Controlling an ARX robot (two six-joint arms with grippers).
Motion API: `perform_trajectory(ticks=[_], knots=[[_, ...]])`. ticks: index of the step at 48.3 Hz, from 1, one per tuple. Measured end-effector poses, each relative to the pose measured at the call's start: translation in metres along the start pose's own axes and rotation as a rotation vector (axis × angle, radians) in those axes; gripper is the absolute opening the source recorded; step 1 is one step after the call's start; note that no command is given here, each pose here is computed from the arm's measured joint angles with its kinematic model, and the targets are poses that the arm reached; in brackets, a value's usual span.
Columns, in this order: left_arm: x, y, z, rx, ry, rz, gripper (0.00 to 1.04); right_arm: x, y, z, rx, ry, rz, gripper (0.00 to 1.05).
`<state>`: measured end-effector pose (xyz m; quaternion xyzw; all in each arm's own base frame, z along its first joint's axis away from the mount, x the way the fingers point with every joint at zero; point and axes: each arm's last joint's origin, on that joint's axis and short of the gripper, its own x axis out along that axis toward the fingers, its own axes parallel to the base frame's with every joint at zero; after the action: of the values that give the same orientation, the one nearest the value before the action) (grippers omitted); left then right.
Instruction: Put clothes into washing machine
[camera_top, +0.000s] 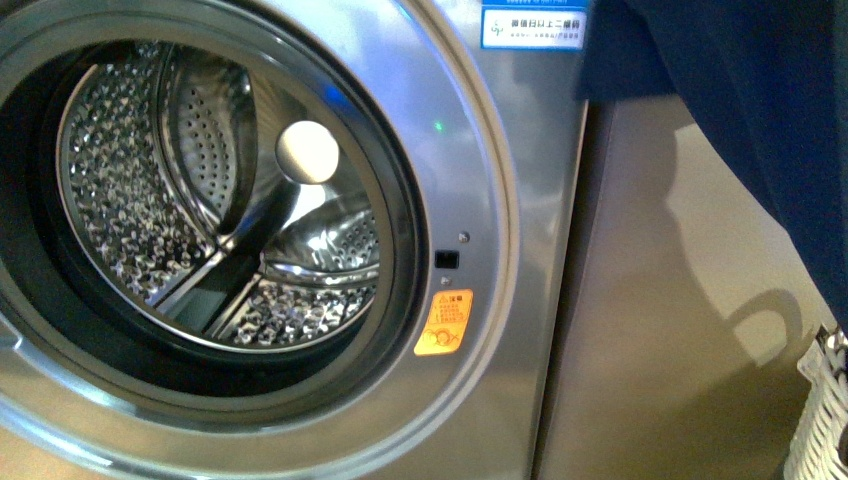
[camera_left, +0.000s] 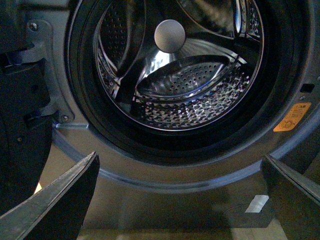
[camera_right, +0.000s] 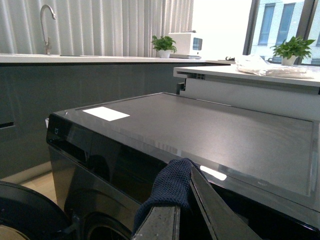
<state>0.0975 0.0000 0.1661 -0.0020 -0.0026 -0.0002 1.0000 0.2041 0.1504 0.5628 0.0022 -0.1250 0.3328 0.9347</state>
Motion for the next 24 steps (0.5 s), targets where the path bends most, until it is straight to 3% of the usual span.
perform_trajectory(ticks=[13,19,24], knots=[[0.0,0.0,0.0,0.0,0.0,0.0,0.98,-0.003,-0.005,-0.014,0.018,0.05,0.026,0.03],[0.0,0.0,0.0,0.0,0.0,-0.001,0.98,0.021,-0.009,-0.042,0.033,0.032,-0.002,0.03],[0.0,0.0,0.0,0.0,0.0,0.0,0.98,0.042,-0.015,-0.076,0.055,0.124,-0.018,0.03]])
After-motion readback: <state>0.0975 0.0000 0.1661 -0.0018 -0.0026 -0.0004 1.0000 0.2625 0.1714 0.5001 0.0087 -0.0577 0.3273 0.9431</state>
